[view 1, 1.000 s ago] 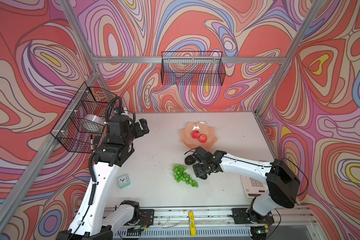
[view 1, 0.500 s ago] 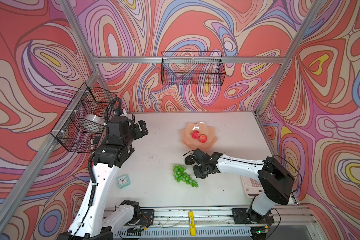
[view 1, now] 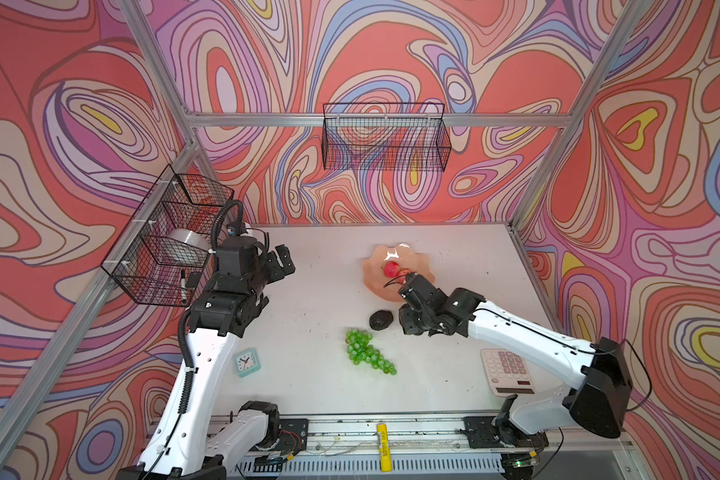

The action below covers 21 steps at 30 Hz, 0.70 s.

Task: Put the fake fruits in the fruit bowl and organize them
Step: 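Set the avocado in the bowl in front of the apples with the right gripper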

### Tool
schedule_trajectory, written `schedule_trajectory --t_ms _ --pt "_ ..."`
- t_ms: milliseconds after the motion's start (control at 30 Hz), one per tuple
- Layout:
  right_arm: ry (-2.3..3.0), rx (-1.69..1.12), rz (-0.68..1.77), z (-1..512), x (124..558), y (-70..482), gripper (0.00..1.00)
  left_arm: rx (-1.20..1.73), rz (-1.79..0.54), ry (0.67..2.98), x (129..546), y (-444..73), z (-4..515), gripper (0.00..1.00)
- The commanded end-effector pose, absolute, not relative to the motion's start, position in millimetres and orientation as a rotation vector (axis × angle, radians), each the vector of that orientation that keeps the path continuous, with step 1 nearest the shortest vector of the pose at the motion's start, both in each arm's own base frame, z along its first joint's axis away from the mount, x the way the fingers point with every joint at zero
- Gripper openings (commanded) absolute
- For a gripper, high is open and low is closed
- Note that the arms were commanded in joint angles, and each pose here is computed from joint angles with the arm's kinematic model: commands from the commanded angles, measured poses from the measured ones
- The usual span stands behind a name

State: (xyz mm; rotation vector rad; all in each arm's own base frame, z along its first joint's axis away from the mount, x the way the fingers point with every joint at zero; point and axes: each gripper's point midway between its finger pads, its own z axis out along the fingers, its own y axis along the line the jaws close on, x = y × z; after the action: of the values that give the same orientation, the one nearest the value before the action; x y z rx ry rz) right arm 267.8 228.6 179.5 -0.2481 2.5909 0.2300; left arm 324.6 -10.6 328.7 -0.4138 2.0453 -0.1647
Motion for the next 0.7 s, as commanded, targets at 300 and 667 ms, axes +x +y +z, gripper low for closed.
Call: schedule_trajectory --t_ms 300,667 --pt "2.450 -0.258 0.197 198.9 407.4 258.1 0.38 -0.475 -0.308 2.134 300.3 -23.6 303.1 1.00" --pt "2.491 -0.329 0.239 135.4 449.2 295.3 0.37 -0.541 -0.393 2.269 243.1 -31.4 277.5 0.98"
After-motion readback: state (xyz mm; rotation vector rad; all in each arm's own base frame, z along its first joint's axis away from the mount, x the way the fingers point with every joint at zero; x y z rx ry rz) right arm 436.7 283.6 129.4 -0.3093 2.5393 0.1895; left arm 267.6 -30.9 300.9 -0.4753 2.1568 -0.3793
